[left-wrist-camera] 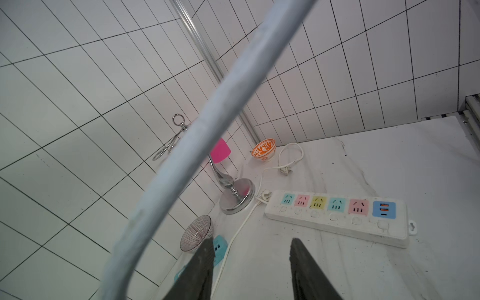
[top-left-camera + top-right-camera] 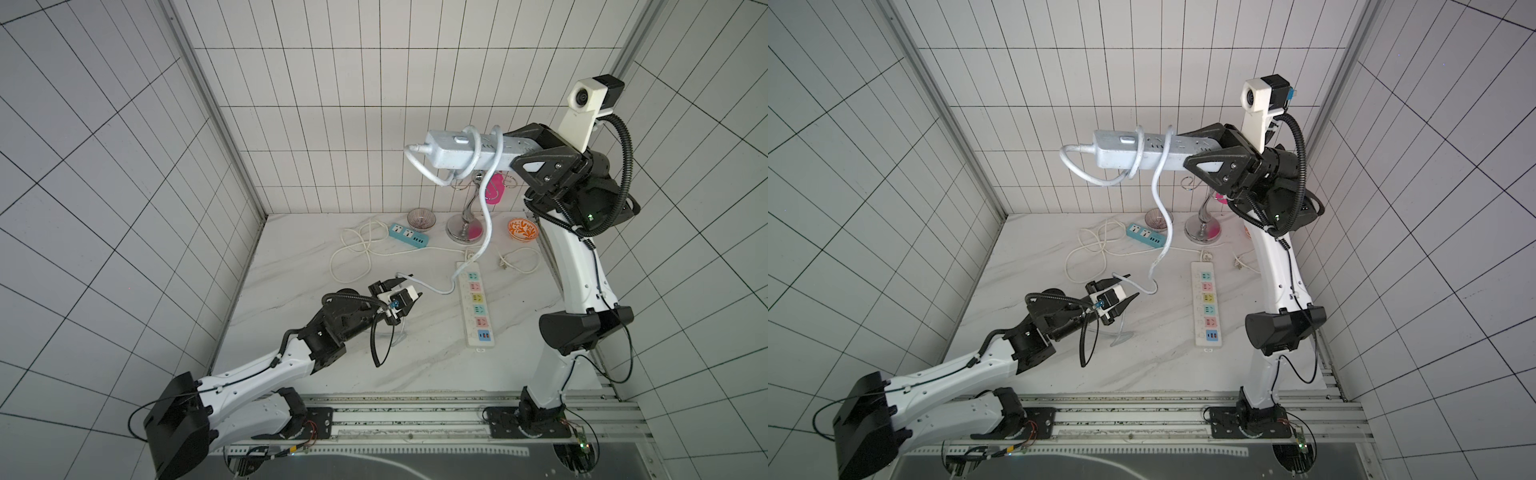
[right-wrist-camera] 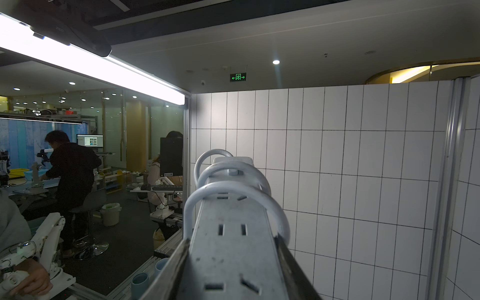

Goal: Wrap the cord around the power strip
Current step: Wrap the power cord around the power strip.

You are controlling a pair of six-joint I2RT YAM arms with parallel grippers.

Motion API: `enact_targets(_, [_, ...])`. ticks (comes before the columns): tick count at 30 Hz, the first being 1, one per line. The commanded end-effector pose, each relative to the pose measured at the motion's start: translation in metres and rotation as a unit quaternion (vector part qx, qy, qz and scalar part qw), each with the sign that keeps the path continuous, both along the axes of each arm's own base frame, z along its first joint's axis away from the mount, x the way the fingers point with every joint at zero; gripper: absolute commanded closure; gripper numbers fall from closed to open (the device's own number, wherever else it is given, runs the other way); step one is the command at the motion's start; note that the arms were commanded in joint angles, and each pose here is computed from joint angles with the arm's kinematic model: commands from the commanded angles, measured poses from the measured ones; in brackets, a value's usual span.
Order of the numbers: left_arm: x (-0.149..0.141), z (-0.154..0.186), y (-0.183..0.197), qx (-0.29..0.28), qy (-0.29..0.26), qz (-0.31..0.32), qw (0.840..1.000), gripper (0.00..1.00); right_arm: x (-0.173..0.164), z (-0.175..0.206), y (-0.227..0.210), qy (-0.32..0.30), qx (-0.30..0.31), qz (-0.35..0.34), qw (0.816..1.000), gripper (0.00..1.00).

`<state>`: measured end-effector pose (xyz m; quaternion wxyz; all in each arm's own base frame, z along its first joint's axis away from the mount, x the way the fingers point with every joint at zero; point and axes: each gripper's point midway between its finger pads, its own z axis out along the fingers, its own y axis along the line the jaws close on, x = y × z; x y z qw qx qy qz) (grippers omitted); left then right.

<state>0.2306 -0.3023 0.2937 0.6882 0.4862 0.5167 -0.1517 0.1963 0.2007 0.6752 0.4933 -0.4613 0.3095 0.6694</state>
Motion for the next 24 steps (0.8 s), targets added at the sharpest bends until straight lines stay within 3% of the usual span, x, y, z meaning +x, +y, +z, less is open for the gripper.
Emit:
enact_targets(1, [-0.007, 0.016, 0.014, 0.008, -0.043, 0.029, 0.999, 0.49, -0.01, 0.012, -0.006, 0.021, 0.008, -0.001, 1.0, 1.0])
enact_targets(6, [-0.024, 0.019, 0.027, 0.023, -0.038, 0.014, 0.999, 0.49, -0.003, 0.013, -0.008, 0.034, 0.008, -0.009, 0.999, 1.0])
enact_targets(11, [-0.035, 0.033, 0.043, 0.003, -0.038, 0.018, 0.999, 0.48, 0.0, 0.012, -0.009, 0.038, 0.011, -0.009, 0.999, 1.0])
enact_targets(21, [-0.022, 0.024, 0.043, 0.031, -0.04, 0.043, 0.998, 0.48, -0.002, 0.007, -0.011, 0.038, 0.015, 0.0, 0.999, 1.0])
enact_targets(24, [-0.011, 0.013, 0.04, 0.049, -0.027, 0.054, 0.997, 0.53, -0.005, 0.007, -0.012, 0.035, 0.014, 0.003, 0.999, 1.0])
